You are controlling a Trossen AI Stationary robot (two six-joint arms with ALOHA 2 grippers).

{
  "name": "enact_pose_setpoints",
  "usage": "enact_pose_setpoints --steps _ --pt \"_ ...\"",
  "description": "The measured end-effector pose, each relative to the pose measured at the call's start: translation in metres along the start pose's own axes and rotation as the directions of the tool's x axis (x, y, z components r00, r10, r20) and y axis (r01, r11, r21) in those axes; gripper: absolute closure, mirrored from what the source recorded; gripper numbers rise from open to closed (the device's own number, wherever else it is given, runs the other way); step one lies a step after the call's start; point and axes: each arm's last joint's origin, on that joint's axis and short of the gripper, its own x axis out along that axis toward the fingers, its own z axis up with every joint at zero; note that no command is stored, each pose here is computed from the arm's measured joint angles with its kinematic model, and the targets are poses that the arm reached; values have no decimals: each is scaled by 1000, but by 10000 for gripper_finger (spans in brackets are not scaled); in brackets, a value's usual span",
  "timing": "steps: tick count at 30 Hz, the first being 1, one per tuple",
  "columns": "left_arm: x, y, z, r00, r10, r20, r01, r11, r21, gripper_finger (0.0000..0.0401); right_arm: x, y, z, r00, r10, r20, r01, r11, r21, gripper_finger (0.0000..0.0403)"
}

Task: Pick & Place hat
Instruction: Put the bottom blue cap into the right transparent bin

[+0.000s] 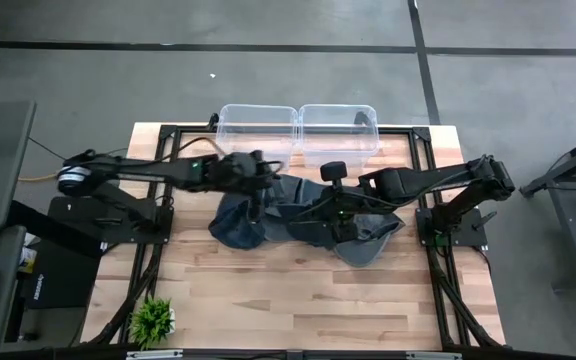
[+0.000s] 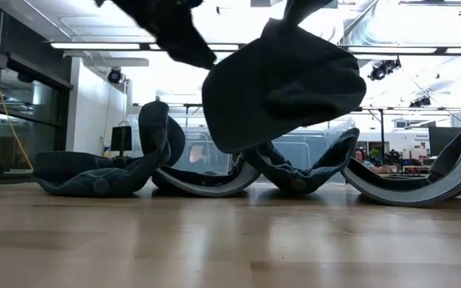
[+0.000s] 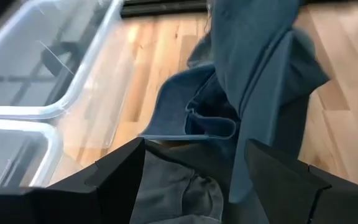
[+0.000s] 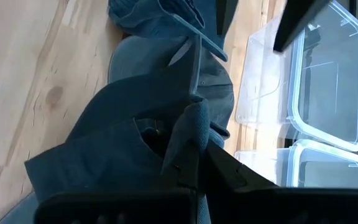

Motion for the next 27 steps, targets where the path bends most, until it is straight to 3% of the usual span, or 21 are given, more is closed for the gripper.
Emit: enact_pose_setpoints --steps 10,27 --pt "26 0 27 971 -153 -184 160 987 22 128 0 1 -3 1000 4 -30 -5 1000 -12 403" --pt "29 -2 43 951 -272 -149 278 960 22 128 0 0 -1 1000 -11 -13 11 1000 -10 403"
